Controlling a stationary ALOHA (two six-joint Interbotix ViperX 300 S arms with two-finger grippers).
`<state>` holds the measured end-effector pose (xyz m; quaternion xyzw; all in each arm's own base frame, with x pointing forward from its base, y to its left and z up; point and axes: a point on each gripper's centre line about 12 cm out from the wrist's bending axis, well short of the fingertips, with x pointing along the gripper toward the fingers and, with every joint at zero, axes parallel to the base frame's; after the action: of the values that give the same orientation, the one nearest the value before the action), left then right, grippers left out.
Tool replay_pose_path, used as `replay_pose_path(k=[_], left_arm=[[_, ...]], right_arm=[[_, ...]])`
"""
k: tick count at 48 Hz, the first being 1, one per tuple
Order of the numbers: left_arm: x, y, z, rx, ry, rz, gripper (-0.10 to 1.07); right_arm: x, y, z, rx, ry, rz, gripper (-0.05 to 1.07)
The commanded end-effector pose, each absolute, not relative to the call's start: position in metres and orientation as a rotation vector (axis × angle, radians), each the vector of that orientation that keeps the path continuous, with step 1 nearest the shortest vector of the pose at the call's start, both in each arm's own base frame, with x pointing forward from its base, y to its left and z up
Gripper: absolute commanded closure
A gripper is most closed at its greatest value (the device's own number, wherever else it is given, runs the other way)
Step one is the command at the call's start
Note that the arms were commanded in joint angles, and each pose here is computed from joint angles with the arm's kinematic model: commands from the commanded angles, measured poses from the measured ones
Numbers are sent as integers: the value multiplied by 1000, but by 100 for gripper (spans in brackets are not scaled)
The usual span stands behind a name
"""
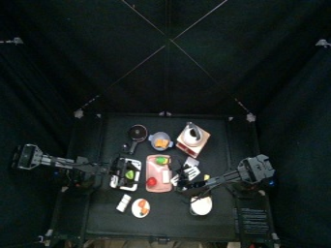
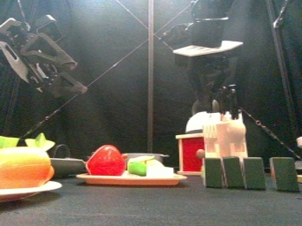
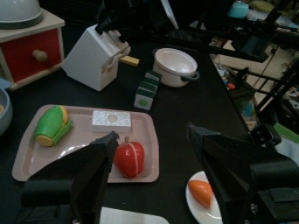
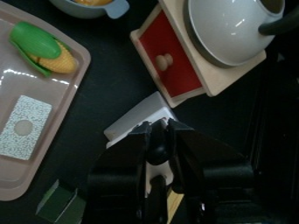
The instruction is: Grab cleaver
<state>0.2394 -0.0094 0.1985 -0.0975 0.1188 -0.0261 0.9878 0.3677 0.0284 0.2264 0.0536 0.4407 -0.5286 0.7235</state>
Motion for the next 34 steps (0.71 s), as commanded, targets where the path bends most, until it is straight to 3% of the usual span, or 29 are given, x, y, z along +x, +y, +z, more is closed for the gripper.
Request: replay_pose_path(k=[1, 34], left_arm=[[241, -9, 202, -194, 225, -52, 0], [242, -9, 203, -196, 222, -53, 0]], right_arm=[[362, 38, 243, 120, 936, -1106, 45], [352, 45, 255, 116, 883, -1065, 45]])
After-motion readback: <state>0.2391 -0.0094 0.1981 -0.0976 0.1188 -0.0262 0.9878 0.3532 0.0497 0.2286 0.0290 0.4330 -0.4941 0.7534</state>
